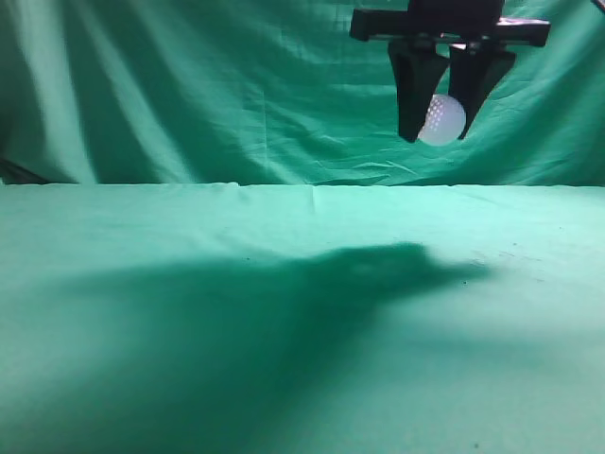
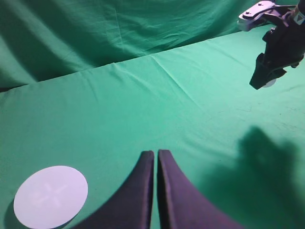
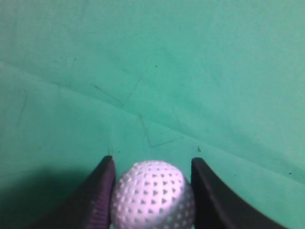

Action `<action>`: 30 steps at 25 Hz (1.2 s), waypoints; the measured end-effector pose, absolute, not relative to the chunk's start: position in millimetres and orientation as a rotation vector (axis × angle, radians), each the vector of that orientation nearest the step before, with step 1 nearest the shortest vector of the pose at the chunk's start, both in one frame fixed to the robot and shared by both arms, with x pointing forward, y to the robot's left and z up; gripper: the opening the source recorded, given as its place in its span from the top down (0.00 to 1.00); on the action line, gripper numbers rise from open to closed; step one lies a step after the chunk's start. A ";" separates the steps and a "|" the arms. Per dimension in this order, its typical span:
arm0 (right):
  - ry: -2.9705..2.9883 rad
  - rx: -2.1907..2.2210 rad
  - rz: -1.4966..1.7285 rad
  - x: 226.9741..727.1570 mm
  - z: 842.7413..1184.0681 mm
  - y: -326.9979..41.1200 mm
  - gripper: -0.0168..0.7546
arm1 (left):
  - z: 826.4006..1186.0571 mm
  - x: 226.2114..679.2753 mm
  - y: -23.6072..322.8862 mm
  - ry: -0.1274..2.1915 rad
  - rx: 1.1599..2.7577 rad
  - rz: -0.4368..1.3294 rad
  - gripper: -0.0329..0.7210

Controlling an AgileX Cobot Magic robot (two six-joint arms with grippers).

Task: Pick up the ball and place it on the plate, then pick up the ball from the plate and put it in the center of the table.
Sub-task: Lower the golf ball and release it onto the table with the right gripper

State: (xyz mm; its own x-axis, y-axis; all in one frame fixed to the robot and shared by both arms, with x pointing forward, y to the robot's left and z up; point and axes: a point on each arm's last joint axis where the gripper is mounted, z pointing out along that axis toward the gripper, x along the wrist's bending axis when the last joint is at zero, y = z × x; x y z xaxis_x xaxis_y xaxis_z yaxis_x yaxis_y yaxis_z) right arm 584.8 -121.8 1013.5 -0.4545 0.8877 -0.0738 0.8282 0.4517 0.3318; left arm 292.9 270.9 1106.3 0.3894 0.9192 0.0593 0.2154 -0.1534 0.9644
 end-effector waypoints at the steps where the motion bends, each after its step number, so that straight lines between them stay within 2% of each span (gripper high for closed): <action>1: 2.467 1.487 0.368 586.0 1011.3 -121.0 0.56 | 1106.0 292.9 271.0 1.025 1.630 0.864 0.96; 12: 2.514 1.454 0.462 596.6 986.2 -105.7 0.56 | 1102.7 292.4 271.7 1.031 1.672 0.867 0.96; 23: 2.658 1.232 0.521 597.4 963.1 -20.4 0.56 | 1102.6 292.4 271.9 1.031 1.674 0.870 0.96; 30: 2.675 1.222 0.523 607.8 944.5 -2.3 0.56 | 1102.6 292.4 271.9 1.031 1.674 0.870 0.96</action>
State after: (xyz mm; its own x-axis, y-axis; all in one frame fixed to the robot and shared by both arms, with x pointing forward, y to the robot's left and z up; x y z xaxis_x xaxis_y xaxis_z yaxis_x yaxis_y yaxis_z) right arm 607.8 -2.3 944.5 -0.6555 0.7552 0.0046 0.7013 0.6064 0.3749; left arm 292.4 271.9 1102.6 0.3911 0.9163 0.0861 0.2393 -0.1916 0.9519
